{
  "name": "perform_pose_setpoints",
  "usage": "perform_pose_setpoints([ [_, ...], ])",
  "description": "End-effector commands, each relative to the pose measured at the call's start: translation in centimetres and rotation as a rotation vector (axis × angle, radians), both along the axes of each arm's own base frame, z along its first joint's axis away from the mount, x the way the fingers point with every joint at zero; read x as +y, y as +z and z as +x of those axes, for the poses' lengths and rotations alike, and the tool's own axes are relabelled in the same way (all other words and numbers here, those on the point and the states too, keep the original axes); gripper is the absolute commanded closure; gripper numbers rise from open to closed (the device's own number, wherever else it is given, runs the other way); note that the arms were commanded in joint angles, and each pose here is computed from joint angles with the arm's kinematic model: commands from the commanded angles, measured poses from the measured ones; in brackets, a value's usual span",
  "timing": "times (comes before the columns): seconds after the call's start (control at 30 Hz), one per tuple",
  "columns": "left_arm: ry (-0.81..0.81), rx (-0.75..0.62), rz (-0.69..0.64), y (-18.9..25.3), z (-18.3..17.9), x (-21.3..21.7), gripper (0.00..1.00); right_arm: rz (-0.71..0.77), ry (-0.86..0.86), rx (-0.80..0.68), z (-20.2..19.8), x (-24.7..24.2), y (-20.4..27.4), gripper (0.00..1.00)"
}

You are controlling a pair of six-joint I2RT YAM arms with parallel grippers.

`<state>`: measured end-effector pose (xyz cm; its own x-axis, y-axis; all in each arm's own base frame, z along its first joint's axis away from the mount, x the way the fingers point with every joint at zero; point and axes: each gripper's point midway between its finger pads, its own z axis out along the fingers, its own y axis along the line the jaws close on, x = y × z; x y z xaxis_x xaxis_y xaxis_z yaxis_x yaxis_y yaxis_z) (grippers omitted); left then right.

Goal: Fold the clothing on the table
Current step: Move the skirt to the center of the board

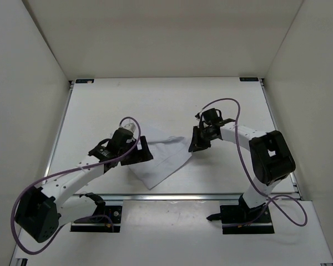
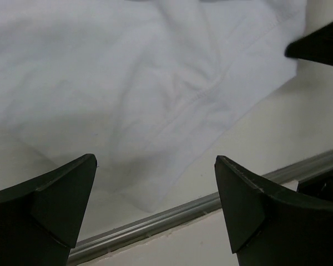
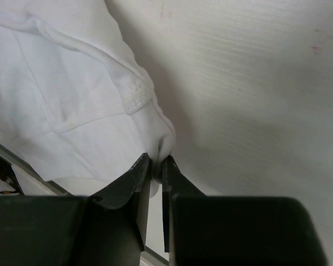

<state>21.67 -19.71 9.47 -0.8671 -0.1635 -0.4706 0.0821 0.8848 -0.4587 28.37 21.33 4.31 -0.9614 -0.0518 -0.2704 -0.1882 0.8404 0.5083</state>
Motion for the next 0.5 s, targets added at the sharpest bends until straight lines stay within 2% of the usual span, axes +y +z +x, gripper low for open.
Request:
perform_pose_setpoints([
  [0.0, 0.177, -0.009, 0.047, -0.5, 0.2, 2.8, 0.02, 0.030, -0.116, -0.054, 1.5, -0.4, 1.5, 1.00],
  [0.07, 0.186, 0.009, 0.040, -1.3, -0.2, 2.8, 0.01, 0.008, -0.204, -0.063, 1.4, -1.9, 0.8, 1.00],
  [0.13, 0.193, 0.046, 0.048, -2.4, -0.4, 2.8, 0.02, 0.057, -0.244, -0.071, 1.7, -2.9, 1.2, 1.00],
  [0.4, 0.309, 0.030, 0.044, -3.8, 0.4, 4.6, 0.02, 0.082, -0.232, -0.080, 0.7, -3.7, 1.5, 1.00],
  [0.47, 0.319, 0.022, 0.032, -4.2, 0.9, 4.7, 0.08, 0.106, -0.217, -0.082, 0.3, -3.0, 1.8, 1.00],
])
